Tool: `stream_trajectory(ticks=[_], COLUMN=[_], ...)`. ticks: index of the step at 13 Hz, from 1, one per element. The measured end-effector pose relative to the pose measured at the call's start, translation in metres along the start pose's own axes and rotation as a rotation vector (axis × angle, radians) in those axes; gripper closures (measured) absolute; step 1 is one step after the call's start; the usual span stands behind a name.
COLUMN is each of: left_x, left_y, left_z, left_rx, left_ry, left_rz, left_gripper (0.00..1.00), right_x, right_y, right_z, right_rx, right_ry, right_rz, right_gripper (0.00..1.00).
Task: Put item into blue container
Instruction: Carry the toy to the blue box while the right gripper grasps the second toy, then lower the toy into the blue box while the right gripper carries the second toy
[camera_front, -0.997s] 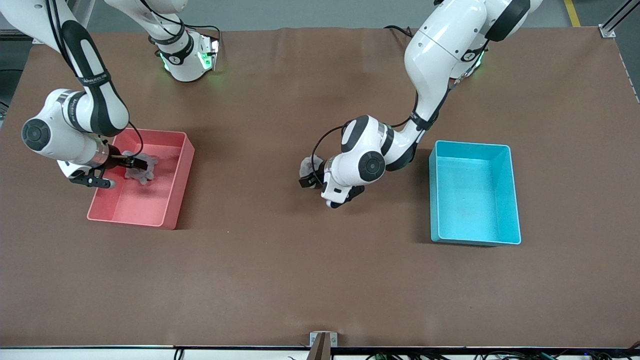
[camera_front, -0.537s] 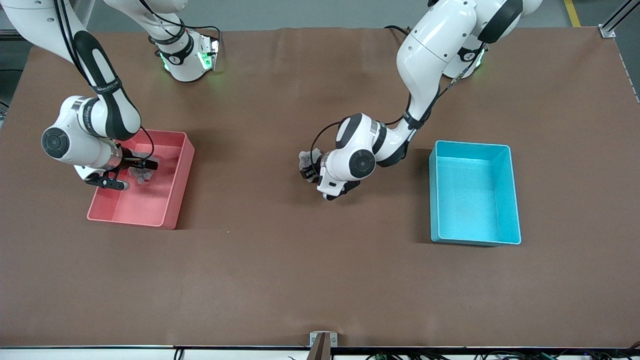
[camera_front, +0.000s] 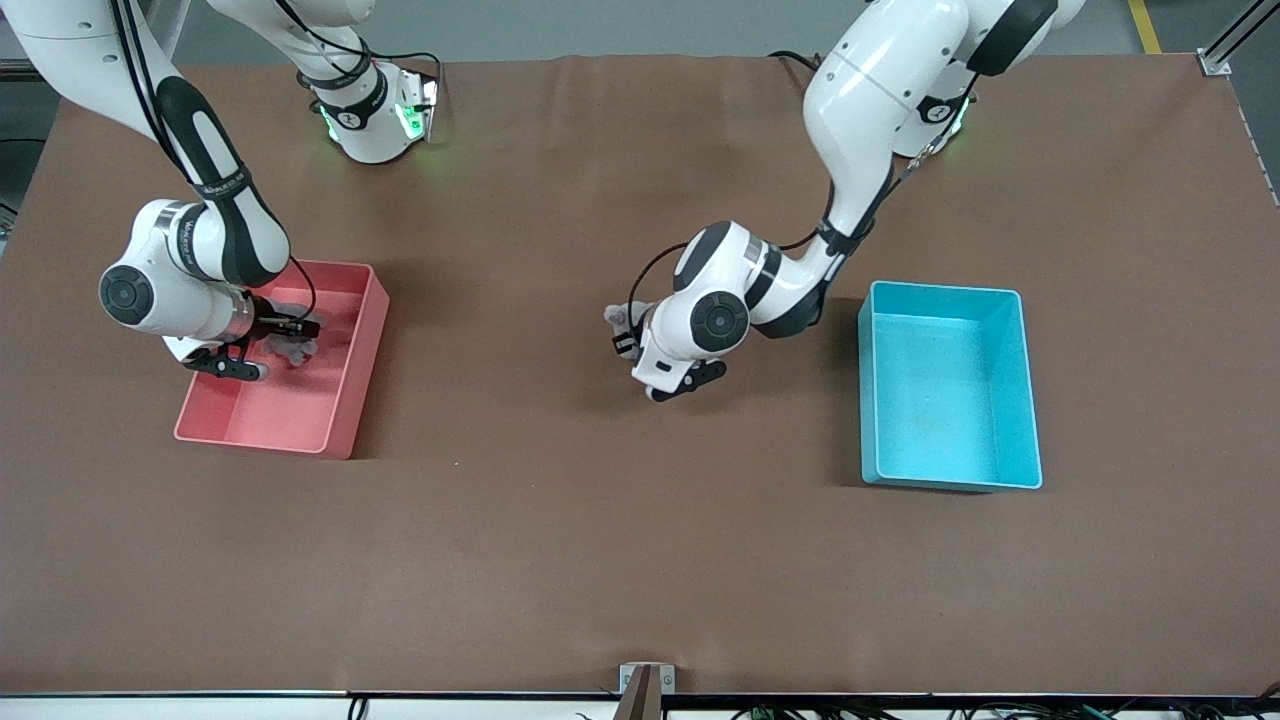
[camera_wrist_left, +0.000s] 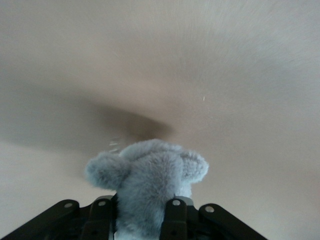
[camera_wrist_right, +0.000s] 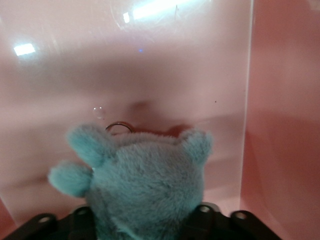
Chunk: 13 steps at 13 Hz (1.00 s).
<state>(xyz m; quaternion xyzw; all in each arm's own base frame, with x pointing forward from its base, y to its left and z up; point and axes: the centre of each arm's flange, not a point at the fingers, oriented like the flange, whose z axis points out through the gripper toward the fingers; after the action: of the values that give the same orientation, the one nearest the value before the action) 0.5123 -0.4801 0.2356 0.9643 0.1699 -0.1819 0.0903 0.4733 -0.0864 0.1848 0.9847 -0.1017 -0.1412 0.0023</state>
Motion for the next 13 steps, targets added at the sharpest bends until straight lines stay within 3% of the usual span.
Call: stream_trajectory(ticks=[3,5,6,9,13], left_x=[-0.007,-0.005,-0.002,0.006,0.057], left_y=[-0.024,-0.063,-0.084,-0.123,-0.175], left_z=[-0.131,-0.213,-0.241,-0.259,-0.244], left_rx=[0.060,0.089,0.138,0.263,0.275], left_ry=[0.074,0.132,0.177,0.255,0.283], left_rz=[0.132,0.223,0.266,0.307,0.392], left_gripper=[0.73,0.73,0.73,0.74,0.78], right_x=[0.001,0.004,0.007,0.015,0.003], right_y=[0.000,-0.002,-0.007,-0.028,-0.096], right_z=[-0.004,-0.011,-0.022,-0.087,-0.179], right_rx=[0.000,-0.001,-0.004,-0.011,0.038], right_ry=[-0.003,-0.011,-0.023,-0.051,-0.022], right_rz=[0.006,0.032,0.043,0.060,0.147], right_gripper=[0.68,0.71,0.74,0.75,0.75])
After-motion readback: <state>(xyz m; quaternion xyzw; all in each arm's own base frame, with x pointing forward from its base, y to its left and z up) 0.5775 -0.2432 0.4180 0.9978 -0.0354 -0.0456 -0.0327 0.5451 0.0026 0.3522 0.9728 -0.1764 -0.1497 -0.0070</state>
